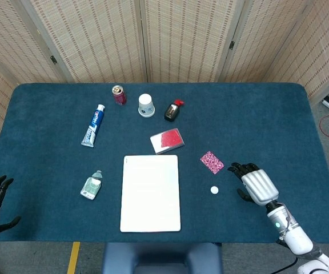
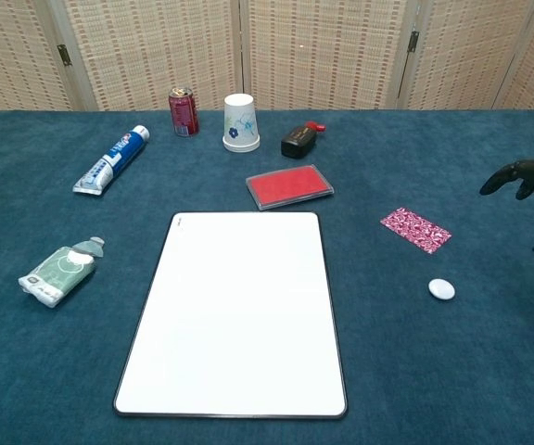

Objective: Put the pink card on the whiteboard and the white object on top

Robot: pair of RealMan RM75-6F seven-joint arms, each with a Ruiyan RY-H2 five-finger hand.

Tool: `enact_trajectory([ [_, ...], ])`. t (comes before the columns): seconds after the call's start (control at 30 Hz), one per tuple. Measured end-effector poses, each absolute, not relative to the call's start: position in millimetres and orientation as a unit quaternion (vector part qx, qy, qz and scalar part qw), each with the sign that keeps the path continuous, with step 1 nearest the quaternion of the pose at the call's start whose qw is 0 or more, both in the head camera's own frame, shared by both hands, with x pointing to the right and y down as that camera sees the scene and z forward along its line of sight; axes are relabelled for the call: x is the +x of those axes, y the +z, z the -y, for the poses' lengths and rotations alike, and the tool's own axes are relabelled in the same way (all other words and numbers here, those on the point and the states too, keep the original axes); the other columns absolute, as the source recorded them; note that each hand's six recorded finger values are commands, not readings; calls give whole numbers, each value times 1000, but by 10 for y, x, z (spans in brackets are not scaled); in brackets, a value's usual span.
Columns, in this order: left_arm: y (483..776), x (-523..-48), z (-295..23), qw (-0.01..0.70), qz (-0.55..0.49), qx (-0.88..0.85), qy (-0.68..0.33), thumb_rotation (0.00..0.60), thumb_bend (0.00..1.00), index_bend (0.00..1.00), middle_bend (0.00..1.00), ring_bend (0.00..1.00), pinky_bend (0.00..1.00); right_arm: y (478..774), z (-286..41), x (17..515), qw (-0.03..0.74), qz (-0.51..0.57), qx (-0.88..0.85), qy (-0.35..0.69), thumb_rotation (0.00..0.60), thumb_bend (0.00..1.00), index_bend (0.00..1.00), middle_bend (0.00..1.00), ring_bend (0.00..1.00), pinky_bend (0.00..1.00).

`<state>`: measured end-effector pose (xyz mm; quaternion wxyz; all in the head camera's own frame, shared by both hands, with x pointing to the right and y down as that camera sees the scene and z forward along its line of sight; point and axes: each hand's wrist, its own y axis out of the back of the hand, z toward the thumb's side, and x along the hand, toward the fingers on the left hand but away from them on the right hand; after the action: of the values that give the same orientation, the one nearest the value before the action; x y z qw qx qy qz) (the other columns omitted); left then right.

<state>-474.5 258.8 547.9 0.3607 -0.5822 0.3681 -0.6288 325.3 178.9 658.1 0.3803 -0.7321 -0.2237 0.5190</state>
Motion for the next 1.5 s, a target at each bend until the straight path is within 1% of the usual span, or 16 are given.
enact_trajectory([
  [0.2,5487,-4717,-2587,360,-367,-585,-626,600,151,146,104,115,0,6784,-1630,3241,371,218,-727,535,600,390,202,191,238,218],
  [0.5,5471,-4721,-2608,358,-368,-584,-628,600,150,148,104,116,0,7025,-1323,3007,386,181,-728,537,600,390,201,175,208,215],
  [0.57,5469,-4731,-2624,356,-368,-584,-630,600,150,152,104,116,0,7083,-1265,2950,393,163,-728,538,600,384,184,158,186,207],
  [0.67,5468,-4744,-2643,351,-369,-584,-633,600,151,167,104,117,0,7163,-1199,2866,401,134,-728,539,600,368,105,90,93,149],
  [0.77,5465,-4749,-2661,347,-368,-585,-635,600,150,175,104,117,0,7230,-1123,2783,413,107,-726,539,600,367,88,54,53,102],
  [0.97,5458,-4762,-2676,343,-368,-583,-638,600,150,181,104,117,0,7346,-1032,2689,426,68,-722,540,600,368,68,44,47,69],
  [1.23,5467,-4776,-2700,337,-367,-581,-644,600,150,193,104,118,0,7544,-1059,2613,439,7,-715,544,600,367,68,44,49,59],
  [1.37,5481,-4785,-2710,334,-366,-580,-647,600,150,200,104,118,0,7602,-1055,2581,443,0,-713,544,600,327,68,44,50,59],
  [1.5,5490,-4788,-2714,332,-365,-580,-648,600,150,200,104,119,0,7642,-1033,2542,446,-4,-711,544,600,327,68,45,48,59],
])
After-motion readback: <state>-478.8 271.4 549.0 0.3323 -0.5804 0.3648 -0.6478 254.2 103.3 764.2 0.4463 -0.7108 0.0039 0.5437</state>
